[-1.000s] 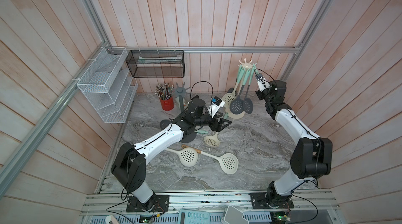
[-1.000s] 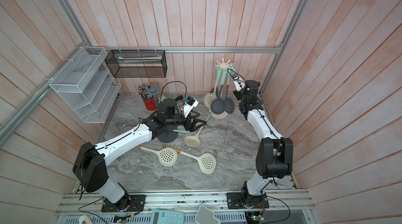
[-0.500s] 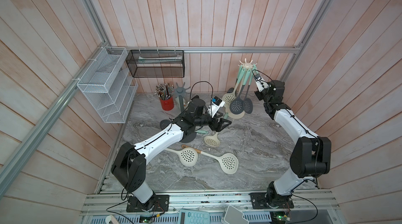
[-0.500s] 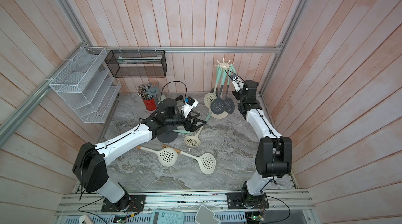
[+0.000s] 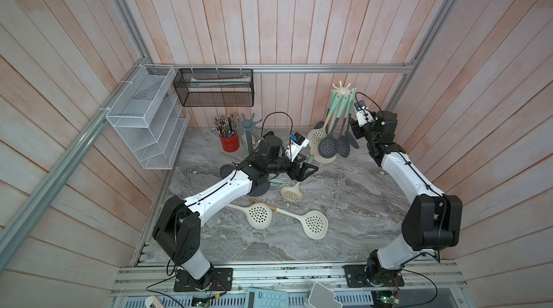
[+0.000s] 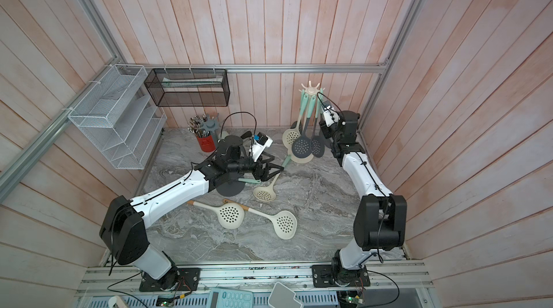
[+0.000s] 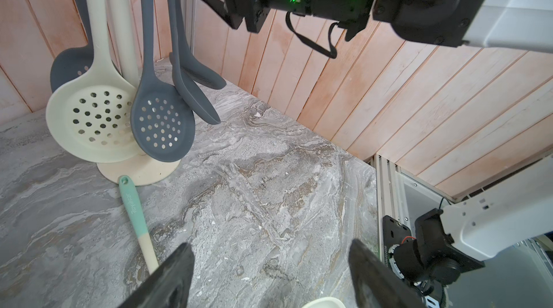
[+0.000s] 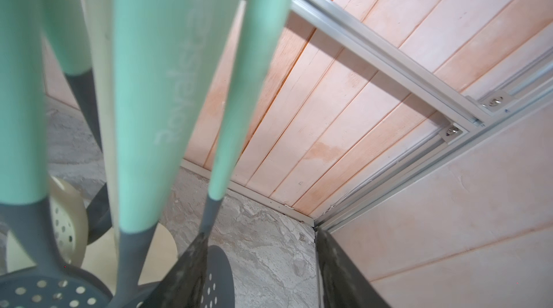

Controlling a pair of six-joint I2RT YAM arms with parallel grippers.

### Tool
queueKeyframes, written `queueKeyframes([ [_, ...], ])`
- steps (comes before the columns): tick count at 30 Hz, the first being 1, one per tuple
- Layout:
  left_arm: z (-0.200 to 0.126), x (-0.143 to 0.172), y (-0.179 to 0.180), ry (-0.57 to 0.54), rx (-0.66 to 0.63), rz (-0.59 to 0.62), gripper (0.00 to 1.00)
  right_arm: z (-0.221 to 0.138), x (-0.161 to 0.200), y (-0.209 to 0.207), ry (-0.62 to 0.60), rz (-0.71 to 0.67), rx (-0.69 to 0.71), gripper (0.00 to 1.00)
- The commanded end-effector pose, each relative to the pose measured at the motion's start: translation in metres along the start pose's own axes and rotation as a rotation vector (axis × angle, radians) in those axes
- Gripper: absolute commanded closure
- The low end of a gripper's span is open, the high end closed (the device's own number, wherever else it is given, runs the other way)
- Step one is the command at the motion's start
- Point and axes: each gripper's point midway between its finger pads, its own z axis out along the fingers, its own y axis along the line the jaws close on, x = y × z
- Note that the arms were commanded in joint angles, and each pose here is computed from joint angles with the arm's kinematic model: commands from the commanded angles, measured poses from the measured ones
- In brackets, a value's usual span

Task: Hang the skimmer on the kitchen utensil rack
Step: Hang the skimmer on the rack, then pick up the skimmer from the center of the board.

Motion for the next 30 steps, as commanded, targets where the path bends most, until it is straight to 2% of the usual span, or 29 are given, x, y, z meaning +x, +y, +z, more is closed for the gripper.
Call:
queueKeyframes([
  [1,-0.011,0.003,0.002,0.005,-0.038,-0.027,0.18,-0.018,-0.009,-0.007,-0.034,0.105,0.013,0.37],
  [7,-0.015,0.021,0.005,0.038,-0.069,-0.085,0.18,-0.046,0.007,-0.014,-0.028,0.277,0.096,0.32],
  [13,-0.018,0.043,0.009,0.074,-0.106,-0.142,0.18,-0.084,0.038,-0.010,-0.019,0.548,0.167,0.31],
  [16,-0.017,0.056,0.007,0.097,-0.119,-0.176,0.18,-0.106,0.056,0.005,-0.018,0.681,0.171,0.30],
  [20,-0.014,0.078,0.003,0.134,-0.150,-0.211,0.18,-0.127,0.080,0.045,0.006,0.828,0.151,0.30],
  [24,-0.013,0.099,0.004,0.163,-0.201,-0.263,0.18,-0.140,0.090,0.099,0.042,0.905,0.035,0.30],
  [30,-0.011,0.132,0.020,0.217,-0.335,-0.438,0.23,-0.144,0.104,0.159,0.137,0.972,-0.114,0.30],
])
